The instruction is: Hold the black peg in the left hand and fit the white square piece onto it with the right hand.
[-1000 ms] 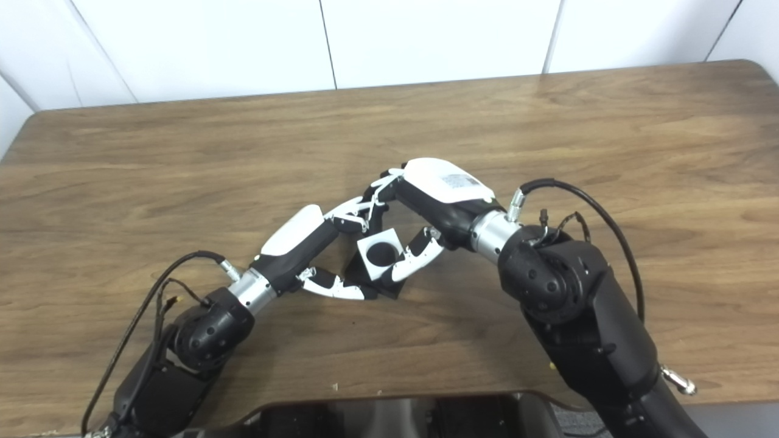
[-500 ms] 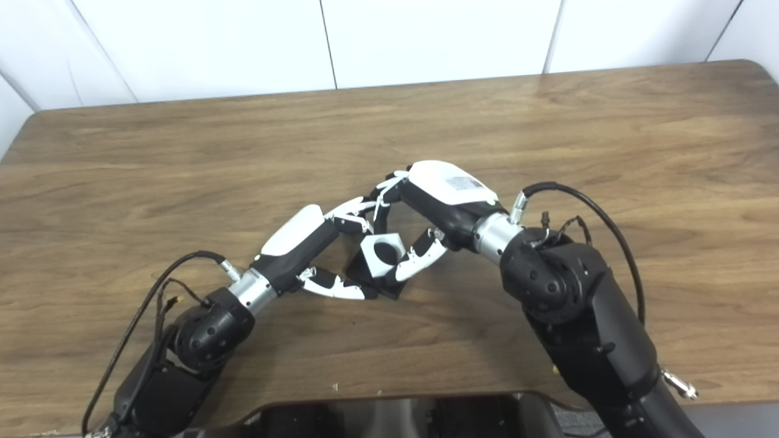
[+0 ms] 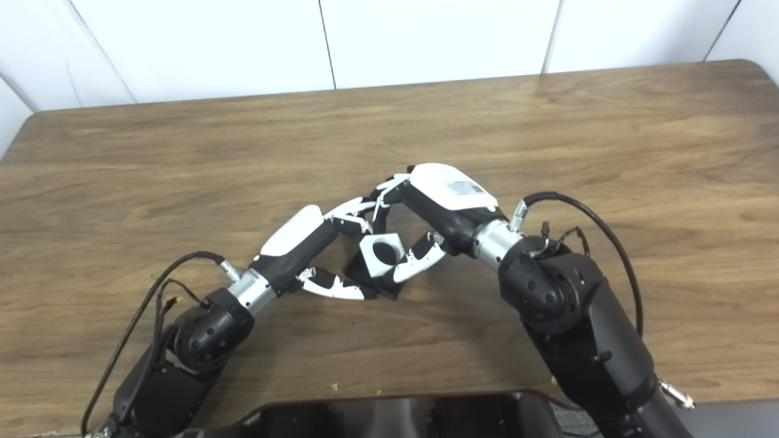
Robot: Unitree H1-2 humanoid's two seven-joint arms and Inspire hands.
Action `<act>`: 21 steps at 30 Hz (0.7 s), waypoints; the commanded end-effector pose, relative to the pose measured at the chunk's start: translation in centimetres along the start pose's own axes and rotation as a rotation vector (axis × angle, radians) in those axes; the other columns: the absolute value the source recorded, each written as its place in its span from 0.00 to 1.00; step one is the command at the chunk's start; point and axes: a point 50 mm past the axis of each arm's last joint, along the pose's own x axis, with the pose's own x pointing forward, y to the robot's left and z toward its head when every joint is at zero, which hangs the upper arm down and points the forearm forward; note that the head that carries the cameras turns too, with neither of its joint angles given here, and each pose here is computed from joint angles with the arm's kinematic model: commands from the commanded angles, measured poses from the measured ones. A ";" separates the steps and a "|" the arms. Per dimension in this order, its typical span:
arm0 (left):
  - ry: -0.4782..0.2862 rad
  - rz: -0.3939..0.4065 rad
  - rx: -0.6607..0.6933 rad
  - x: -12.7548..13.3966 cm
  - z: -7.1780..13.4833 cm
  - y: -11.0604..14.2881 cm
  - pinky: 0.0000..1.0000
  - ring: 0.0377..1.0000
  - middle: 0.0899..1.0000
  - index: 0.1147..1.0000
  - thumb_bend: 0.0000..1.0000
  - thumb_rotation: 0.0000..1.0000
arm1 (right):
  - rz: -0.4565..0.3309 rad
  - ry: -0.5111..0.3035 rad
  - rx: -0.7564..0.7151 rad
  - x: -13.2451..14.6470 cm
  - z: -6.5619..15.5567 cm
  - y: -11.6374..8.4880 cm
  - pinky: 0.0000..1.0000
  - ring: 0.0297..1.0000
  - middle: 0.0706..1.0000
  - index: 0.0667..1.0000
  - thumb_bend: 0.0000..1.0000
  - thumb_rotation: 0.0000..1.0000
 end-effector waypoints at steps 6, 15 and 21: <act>0.112 -0.133 0.004 -1.1 -1.8 -2.2 0.83 0.96 0.90 0.42 0.52 0.08 | -0.001 -0.124 -0.079 0.8 3.4 -1.6 1.00 0.92 0.82 0.44 0.52 0.15; 0.126 -0.138 0.019 -1.1 -1.7 -2.2 0.83 0.95 0.91 0.43 0.52 0.08 | 0.026 -0.162 -0.152 1.2 5.1 -2.1 1.00 0.93 0.81 0.44 0.52 0.15; 0.116 -0.133 0.022 -1.1 -1.8 -2.2 0.82 0.95 0.90 0.43 0.52 0.08 | 0.038 -0.162 -0.189 1.1 5.2 -2.0 1.00 0.93 0.81 0.44 0.52 0.15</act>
